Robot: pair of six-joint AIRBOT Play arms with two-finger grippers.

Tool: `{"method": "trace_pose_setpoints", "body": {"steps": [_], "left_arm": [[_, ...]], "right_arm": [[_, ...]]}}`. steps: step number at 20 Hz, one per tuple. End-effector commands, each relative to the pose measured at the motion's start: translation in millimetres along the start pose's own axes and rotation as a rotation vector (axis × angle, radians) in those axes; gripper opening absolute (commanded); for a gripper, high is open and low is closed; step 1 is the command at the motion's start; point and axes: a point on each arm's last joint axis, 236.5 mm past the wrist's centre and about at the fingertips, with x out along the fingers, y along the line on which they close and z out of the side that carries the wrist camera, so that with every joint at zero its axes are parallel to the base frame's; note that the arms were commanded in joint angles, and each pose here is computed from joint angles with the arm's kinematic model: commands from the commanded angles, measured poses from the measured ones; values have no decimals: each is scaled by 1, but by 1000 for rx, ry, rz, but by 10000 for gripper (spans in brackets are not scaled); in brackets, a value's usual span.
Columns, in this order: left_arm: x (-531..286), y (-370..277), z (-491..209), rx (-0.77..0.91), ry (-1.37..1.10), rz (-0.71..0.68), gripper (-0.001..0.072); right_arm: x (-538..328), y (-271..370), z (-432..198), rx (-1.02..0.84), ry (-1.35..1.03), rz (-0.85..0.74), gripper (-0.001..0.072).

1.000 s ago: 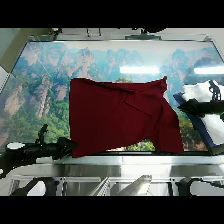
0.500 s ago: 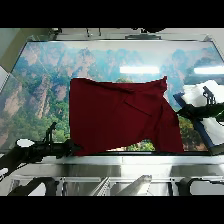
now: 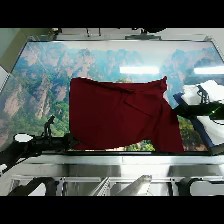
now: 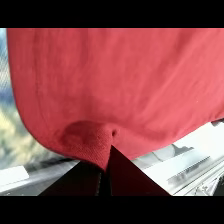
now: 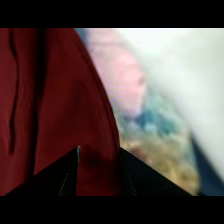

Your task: Fold the shirts.

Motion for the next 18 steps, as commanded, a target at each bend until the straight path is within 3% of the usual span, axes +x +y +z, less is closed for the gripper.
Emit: {"method": "trace_pose_setpoints", "body": {"steps": [1, 2, 5, 6, 7, 11, 15, 18], "left_arm": [[-4, -6, 9, 18, -18, -5, 27], [-5, -8, 12, 24, -23, -6, 27], [-8, -12, 19, 39, -37, -10, 27], [-9, -11, 20, 36, -40, -9, 27], [-9, -10, 21, 28, -43, -10, 27], [-31, -14, 34, -19, -63, -63, 27], [-124, -92, 69, 126, -135, -337, 26], [-256, -197, 92, 367, -442, -673, 26]], "right_arm": [[15, 14, -8, -51, 50, 3, 294], [14, 15, -6, -53, 48, 3, 204], [8, 13, -7, -77, 69, -3, 176], [7, 15, -7, -79, 75, 4, 137], [5, 16, -8, -76, 80, 14, 35], [-11, 39, -7, -80, 88, 90, 15], [-93, 133, 39, -178, -148, 304, 15], [-248, 256, 62, -359, -564, 632, 15]]}}
